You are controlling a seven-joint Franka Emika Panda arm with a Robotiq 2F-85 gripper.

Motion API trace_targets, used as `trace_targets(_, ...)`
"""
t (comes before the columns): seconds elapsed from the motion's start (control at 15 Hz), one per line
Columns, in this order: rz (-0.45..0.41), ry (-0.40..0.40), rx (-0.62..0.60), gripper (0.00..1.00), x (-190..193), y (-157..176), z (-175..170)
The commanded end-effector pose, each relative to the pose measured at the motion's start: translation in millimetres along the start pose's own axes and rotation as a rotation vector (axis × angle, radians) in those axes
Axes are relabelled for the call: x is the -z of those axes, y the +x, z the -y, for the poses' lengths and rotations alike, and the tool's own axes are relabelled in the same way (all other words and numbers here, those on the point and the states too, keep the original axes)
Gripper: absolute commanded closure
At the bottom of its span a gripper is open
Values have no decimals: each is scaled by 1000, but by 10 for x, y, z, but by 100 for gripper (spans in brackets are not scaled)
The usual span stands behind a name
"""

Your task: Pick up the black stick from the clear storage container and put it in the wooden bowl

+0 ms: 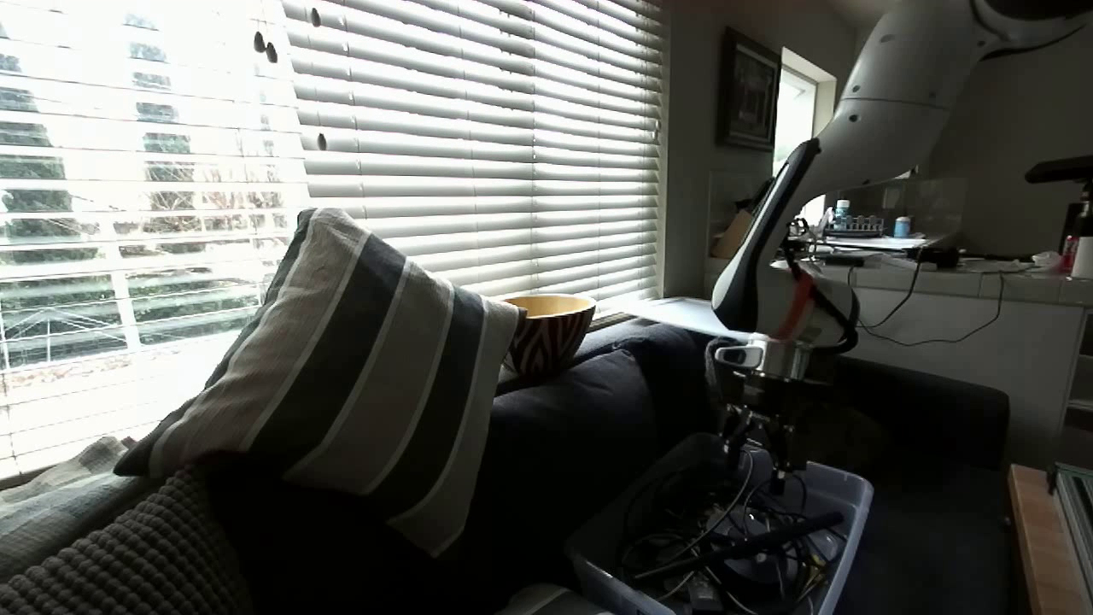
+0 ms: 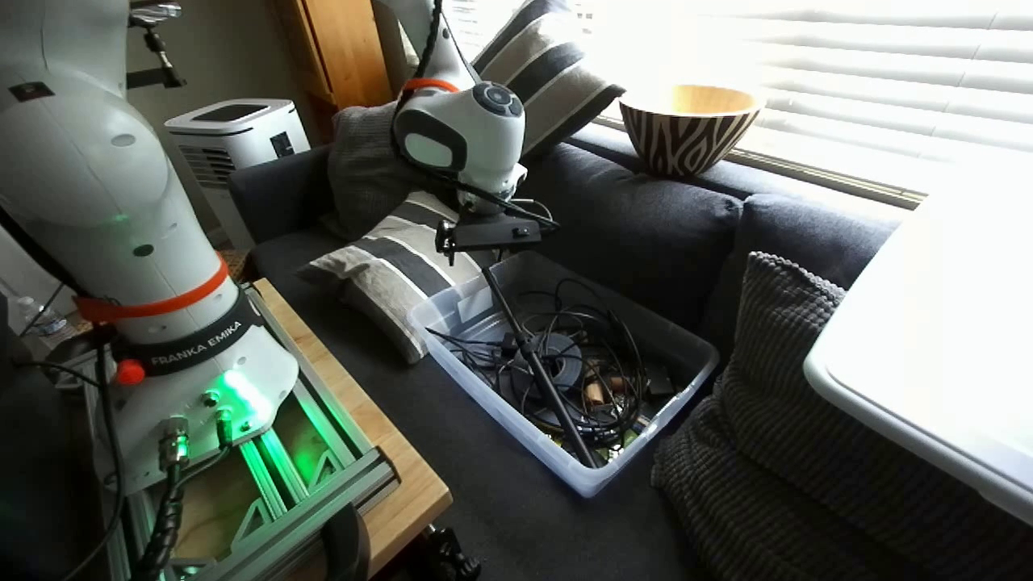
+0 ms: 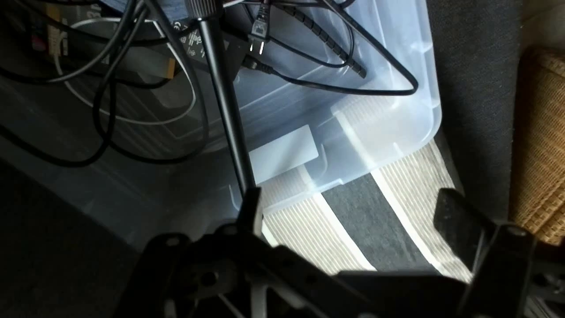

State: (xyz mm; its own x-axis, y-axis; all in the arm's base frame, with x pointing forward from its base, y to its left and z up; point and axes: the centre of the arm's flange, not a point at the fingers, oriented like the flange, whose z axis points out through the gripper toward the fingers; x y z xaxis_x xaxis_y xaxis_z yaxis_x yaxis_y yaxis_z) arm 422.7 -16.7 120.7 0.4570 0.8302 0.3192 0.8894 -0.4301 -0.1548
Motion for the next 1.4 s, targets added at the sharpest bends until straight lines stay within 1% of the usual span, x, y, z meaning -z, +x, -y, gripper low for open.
trace_targets(0.0, 32, -13, 11, 0, -510, -138, -244)
trace_targets(0.07, 44, -3, 21, 0, -579, -156, -270)
trace_targets(0.13, 30, 10, 1, 0, -307, -98, -138)
trace_targets(0.33, 42, 22, 7, 0, -478, -133, -219)
trace_targets(0.8, 41, 20, 8, 0, -489, -127, -241)
trace_targets(1.07, 26, 9, 58, 0, -832, 78, -279)
trace_targets(1.13, 20, -11, 69, 0, -912, 133, -299)
trace_targets(1.27, 5, -20, 88, 0, -1062, 231, -329)
trace_targets(1.33, -1, -41, 98, 0, -1139, 267, -351)
